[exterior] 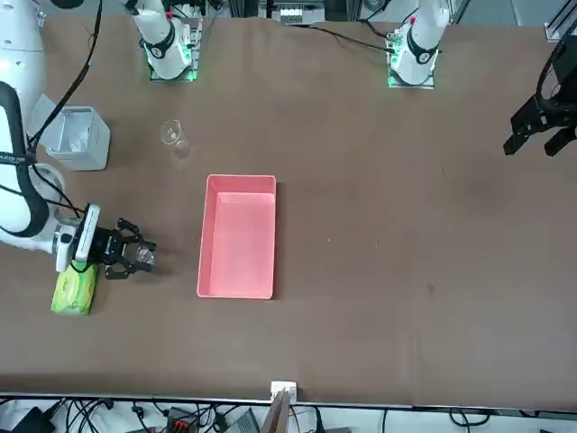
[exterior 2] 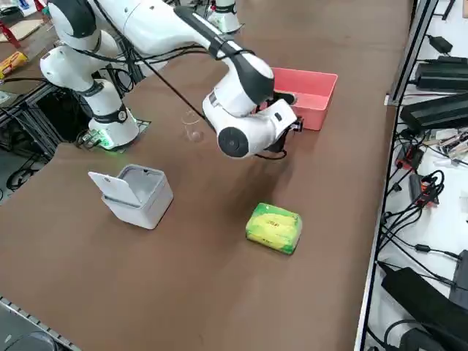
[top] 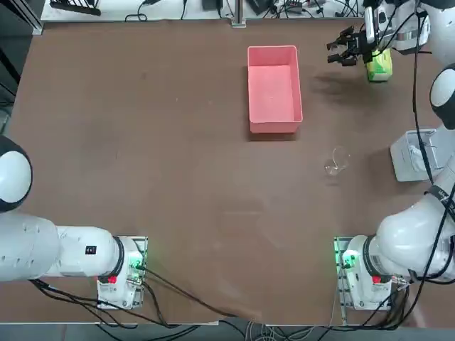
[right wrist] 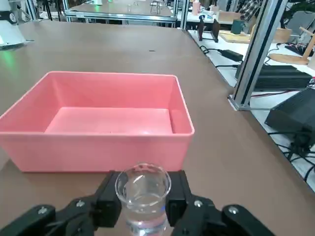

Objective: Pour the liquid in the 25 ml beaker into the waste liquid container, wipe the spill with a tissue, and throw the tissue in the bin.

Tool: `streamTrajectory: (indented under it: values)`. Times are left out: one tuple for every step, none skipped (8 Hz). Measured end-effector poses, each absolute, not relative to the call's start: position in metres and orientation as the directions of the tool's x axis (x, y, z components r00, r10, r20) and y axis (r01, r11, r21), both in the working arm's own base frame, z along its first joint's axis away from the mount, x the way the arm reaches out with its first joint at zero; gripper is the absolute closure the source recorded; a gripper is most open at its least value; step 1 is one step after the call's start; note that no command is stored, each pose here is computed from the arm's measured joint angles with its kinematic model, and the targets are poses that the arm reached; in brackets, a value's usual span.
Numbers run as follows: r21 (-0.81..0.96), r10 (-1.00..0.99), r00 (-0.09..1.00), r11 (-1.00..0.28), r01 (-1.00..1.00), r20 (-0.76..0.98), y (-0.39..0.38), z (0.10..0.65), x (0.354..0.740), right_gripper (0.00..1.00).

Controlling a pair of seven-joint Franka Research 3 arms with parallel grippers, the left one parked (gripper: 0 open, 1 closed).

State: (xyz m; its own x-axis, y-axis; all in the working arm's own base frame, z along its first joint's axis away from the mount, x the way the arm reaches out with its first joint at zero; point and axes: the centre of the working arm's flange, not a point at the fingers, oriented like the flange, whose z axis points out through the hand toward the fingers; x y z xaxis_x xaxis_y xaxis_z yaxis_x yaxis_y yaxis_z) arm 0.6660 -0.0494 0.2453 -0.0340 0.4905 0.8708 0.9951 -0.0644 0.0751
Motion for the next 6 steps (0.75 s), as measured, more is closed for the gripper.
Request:
streamTrajectory:
  values:
    - [0.075,0.498,-0.034,-0.062,0.995,0.866,-0.038,0.254,0.667,0.53]
    - [0.069,0.505,-0.028,-0.062,0.996,0.863,-0.027,0.262,0.668,0.53]
    - [0.064,0.511,-0.024,-0.06,0.996,0.859,-0.015,0.268,0.669,0.53]
    - [0.06,0.516,-0.02,-0.06,0.996,0.856,-0.005,0.273,0.67,0.53]
    - [0.057,0.52,-0.019,-0.058,0.997,0.854,0.004,0.278,0.67,0.53]
    - [0.048,0.525,-0.008,-0.064,0.997,0.851,0.011,0.282,0.671,0.53]
